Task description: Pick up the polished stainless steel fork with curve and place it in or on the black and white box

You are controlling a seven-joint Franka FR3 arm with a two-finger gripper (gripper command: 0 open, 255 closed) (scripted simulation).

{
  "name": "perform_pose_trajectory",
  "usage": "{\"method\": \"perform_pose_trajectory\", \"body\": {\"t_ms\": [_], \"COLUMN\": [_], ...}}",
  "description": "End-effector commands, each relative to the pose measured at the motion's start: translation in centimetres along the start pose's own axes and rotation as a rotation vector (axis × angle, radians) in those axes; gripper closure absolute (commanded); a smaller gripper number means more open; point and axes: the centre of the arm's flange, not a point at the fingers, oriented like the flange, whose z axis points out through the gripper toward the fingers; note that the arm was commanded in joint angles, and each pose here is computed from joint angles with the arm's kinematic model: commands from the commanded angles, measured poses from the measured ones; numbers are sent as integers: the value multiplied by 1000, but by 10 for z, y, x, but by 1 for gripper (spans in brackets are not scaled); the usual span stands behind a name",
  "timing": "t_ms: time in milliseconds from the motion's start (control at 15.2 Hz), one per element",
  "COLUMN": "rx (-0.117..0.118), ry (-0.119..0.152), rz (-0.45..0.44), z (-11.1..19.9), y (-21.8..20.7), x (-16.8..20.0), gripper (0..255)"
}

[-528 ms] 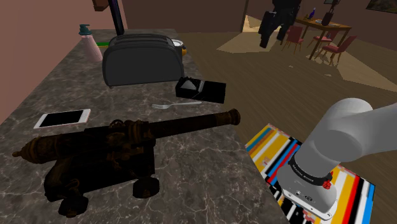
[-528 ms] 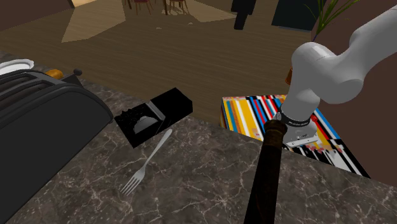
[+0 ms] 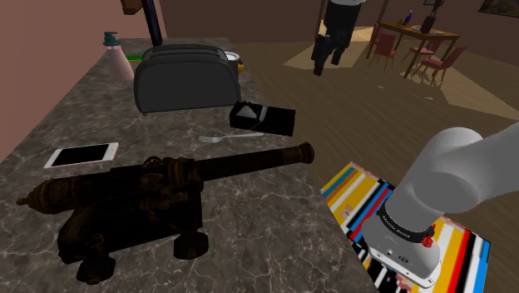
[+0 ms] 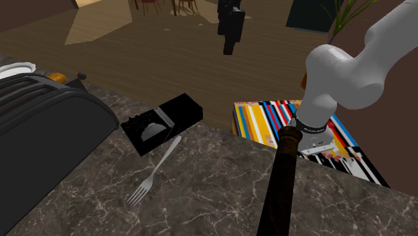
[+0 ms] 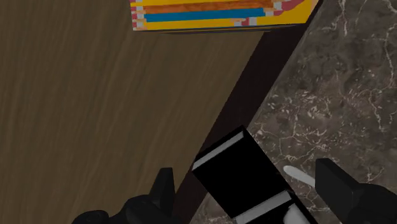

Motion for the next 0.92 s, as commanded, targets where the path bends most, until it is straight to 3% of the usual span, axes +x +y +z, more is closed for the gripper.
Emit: {"method": "perform_pose_trajectory", "body": {"t_ms": [0, 858], "rx": [10, 76], "ry": [2, 4], "rz": [-52, -386], "z": [13, 110], "y": [-7, -83], "x": [21, 135], "gripper": [0, 0]}}
